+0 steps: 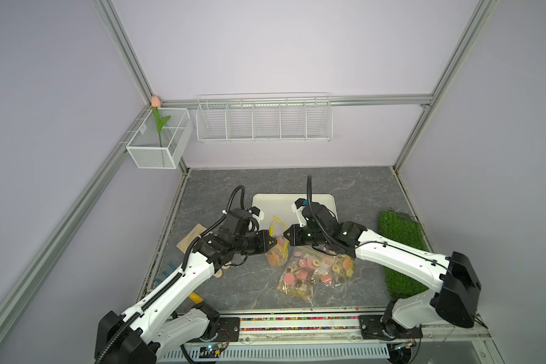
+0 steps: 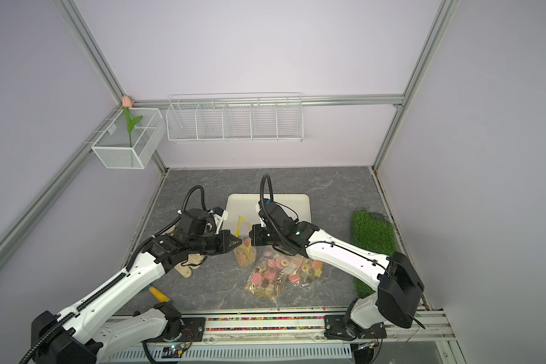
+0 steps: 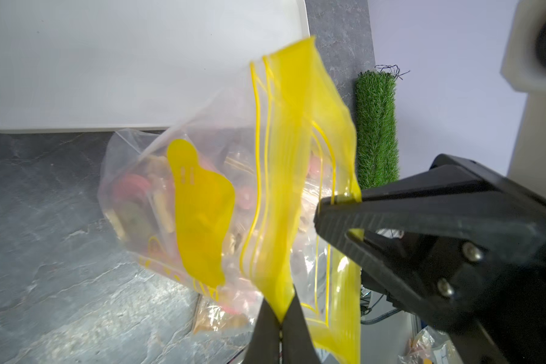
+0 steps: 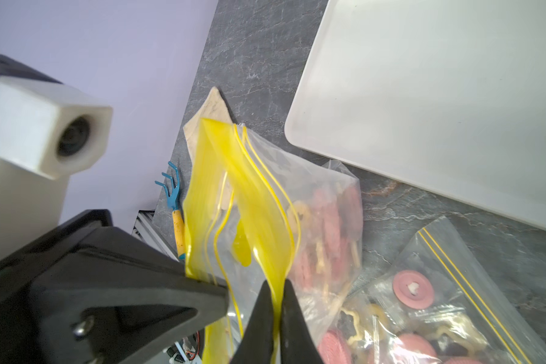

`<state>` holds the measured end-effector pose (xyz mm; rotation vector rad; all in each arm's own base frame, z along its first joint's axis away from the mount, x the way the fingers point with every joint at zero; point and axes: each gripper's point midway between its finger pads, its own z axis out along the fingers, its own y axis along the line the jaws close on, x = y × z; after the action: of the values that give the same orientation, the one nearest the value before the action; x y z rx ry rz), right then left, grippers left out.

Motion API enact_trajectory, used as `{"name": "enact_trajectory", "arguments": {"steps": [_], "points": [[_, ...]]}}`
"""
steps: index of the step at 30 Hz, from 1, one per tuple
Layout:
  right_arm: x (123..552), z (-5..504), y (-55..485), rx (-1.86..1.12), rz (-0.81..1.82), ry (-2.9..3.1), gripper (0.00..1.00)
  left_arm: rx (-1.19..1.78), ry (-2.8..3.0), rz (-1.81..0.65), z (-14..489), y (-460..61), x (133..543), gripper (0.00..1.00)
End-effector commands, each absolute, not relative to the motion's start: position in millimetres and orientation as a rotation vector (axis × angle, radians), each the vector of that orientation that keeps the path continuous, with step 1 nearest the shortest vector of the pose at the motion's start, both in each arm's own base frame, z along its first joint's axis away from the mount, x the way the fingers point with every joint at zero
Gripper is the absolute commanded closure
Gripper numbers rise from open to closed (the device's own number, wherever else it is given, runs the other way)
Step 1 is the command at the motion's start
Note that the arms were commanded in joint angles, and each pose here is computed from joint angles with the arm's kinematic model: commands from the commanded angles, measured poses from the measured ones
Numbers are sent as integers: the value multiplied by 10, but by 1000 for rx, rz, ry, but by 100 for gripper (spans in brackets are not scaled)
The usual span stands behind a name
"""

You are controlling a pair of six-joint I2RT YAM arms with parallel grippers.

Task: Pour cookies out of the ziploc bag
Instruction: Open the ziploc bag at the center of the board.

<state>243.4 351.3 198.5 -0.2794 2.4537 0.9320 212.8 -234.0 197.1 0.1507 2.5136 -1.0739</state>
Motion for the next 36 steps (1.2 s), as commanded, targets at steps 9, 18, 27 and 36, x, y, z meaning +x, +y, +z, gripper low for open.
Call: {"name": "enact_trajectory", "arguments": {"steps": [9,18,27,36], "points": [[2485,1992,3019,-171,688,2462,90,155,2525,-938,2153,-2213,2200,100],[2410,2111,2947,-241,696,2427,79,276,2531,-872,2240,-2239,2266,100],[2179,2433,3106,-616,806,2247,22,353,2570,-942,2137,-2379,2235,100],[1873,2451,3330,-1020,879,2093,13,354,2517,-974,2184,-2415,2297,100]]}}
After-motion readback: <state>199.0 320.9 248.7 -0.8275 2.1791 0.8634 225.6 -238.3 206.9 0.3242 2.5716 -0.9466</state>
